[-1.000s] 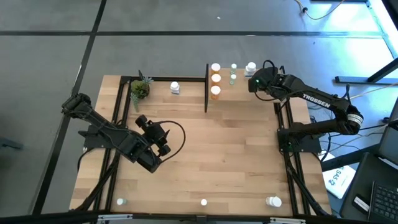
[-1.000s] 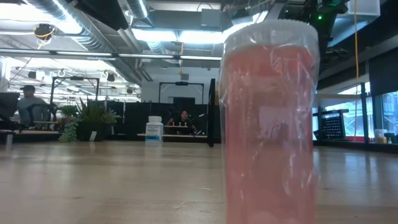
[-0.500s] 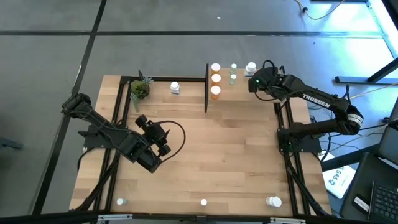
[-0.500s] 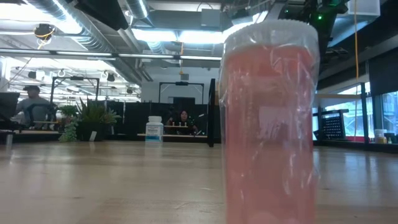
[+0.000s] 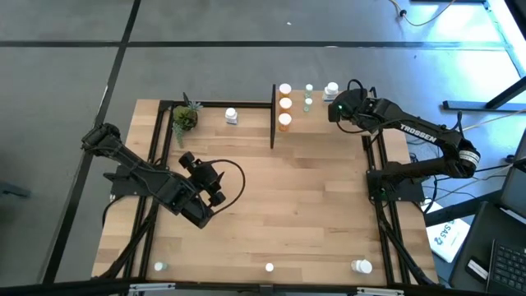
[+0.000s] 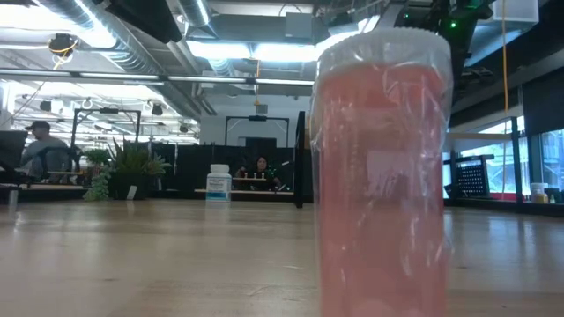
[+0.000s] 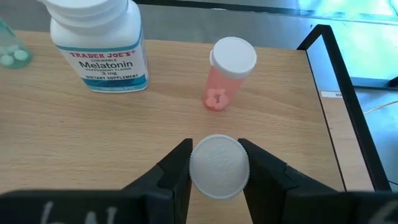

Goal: Pick and place medicine bottles onto shelf by color

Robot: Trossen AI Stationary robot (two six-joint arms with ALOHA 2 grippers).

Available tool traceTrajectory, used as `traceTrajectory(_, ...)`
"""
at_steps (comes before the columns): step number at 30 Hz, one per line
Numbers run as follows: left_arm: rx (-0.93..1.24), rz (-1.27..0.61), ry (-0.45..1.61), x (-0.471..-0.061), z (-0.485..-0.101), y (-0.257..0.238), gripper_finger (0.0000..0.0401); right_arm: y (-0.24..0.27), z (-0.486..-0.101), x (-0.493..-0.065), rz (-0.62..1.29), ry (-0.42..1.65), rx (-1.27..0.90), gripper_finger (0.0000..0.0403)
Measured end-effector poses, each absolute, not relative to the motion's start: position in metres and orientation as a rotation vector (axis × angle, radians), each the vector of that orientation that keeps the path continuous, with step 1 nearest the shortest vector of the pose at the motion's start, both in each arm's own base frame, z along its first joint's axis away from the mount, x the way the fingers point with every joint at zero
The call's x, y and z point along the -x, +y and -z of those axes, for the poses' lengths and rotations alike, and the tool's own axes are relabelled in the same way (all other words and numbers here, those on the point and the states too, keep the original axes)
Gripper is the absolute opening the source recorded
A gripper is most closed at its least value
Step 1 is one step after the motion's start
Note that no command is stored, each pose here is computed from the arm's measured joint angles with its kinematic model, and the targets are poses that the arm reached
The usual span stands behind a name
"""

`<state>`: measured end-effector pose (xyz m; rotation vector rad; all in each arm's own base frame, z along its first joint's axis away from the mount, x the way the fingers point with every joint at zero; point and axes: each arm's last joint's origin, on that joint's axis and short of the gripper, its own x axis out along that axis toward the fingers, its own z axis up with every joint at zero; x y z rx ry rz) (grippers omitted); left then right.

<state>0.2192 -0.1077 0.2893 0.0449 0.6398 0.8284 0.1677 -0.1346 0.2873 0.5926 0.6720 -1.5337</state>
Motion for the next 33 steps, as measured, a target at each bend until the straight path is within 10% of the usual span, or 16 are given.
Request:
traceTrajectory(21,-0.045,-0.828,0.64,-0.2191,-0.2892,-0.1078,0.0208,-0.1346,-0.2872,-0.1677,1.521,0.691,-0.577,0.0121)
traceTrajectory(33,-0.045,-0.828,0.64,-0.2192,-0.2892,-0.1077,0.0208,-0.1344,-0.287,-0.1676,1.517,0.696,-0.579,0.0191)
